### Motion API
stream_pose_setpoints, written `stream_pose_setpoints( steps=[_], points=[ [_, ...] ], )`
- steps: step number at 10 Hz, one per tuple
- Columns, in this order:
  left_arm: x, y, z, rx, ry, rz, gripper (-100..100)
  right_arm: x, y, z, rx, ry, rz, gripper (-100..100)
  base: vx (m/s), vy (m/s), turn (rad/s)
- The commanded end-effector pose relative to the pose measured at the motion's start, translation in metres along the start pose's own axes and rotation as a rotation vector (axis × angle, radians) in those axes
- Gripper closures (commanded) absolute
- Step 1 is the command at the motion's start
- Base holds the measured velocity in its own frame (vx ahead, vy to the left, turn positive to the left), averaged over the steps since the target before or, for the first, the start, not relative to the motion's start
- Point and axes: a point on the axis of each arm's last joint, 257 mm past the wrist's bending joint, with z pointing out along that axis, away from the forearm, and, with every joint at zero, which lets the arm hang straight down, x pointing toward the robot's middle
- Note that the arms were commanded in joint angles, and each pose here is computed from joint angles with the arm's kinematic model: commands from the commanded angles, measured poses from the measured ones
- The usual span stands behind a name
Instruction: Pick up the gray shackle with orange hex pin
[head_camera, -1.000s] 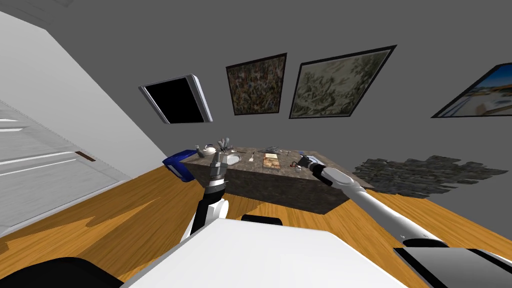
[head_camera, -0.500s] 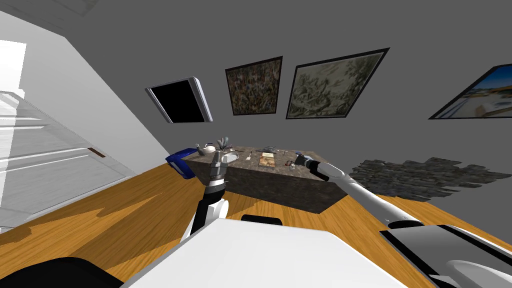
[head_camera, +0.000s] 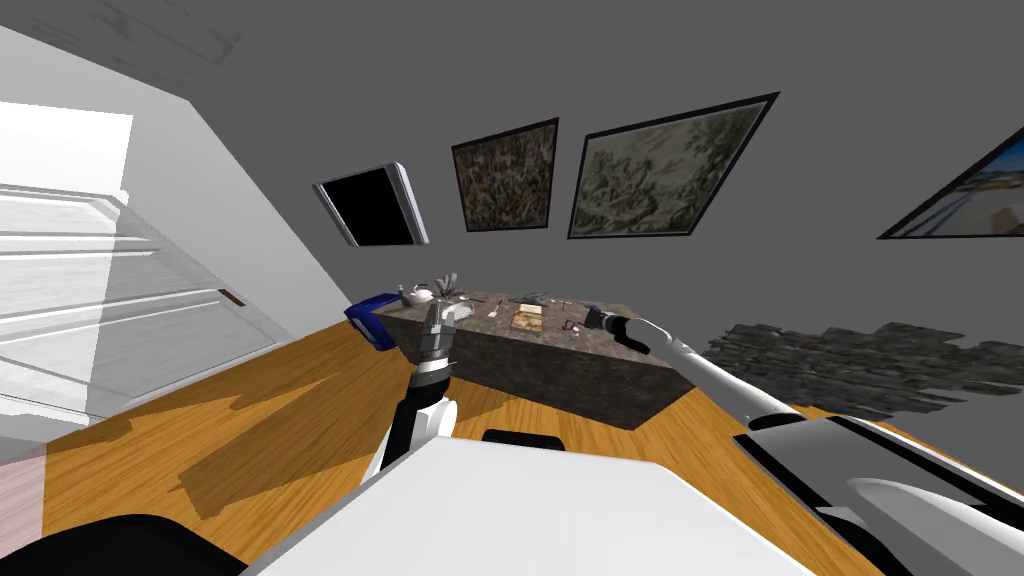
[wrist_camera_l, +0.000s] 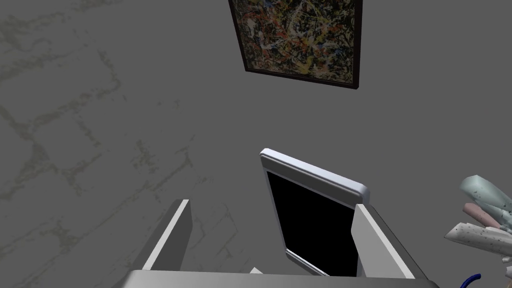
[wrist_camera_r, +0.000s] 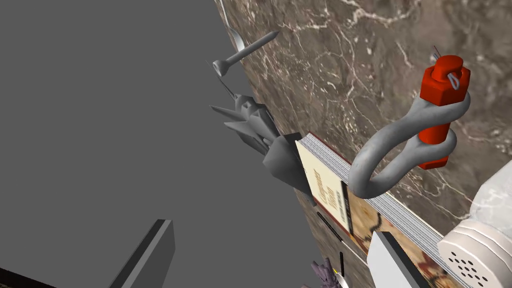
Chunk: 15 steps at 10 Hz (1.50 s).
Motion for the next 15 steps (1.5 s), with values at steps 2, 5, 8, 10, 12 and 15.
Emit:
stream_pose_setpoints(
  steps=[2,5,8,10,12,15],
  points=[
    [0.0,0.0,0.0,0.0,0.0,0.0,0,-0.007,0.009,0.012,-0.057,0.008,-0.005,-100,-0.032,-0.241,0.166],
    [0.0,0.0,0.0,0.0,0.0,0.0,0,-0.018,0.038,0.033,-0.17,0.031,0.007,-100,-0.032,-0.266,0.245],
    [0.0,0.0,0.0,0.0,0.0,0.0,0,-0.032,0.053,0.047,-0.232,0.043,0.025,-100,-0.012,-0.274,0.209],
    [0.0,0.0,0.0,0.0,0.0,0.0,0,-0.028,0.053,0.047,-0.233,0.05,0.029,-100,-0.028,-0.137,0.059],
    [0.0,0.0,0.0,0.0,0.0,0.0,0,-0.034,0.064,0.053,-0.265,0.059,0.042,-100,-0.024,-0.108,0.177],
    [0.0,0.0,0.0,0.0,0.0,0.0,0,-0.046,0.085,0.064,-0.326,0.077,0.07,-100,-0.032,-0.174,0.206]
  ],
)
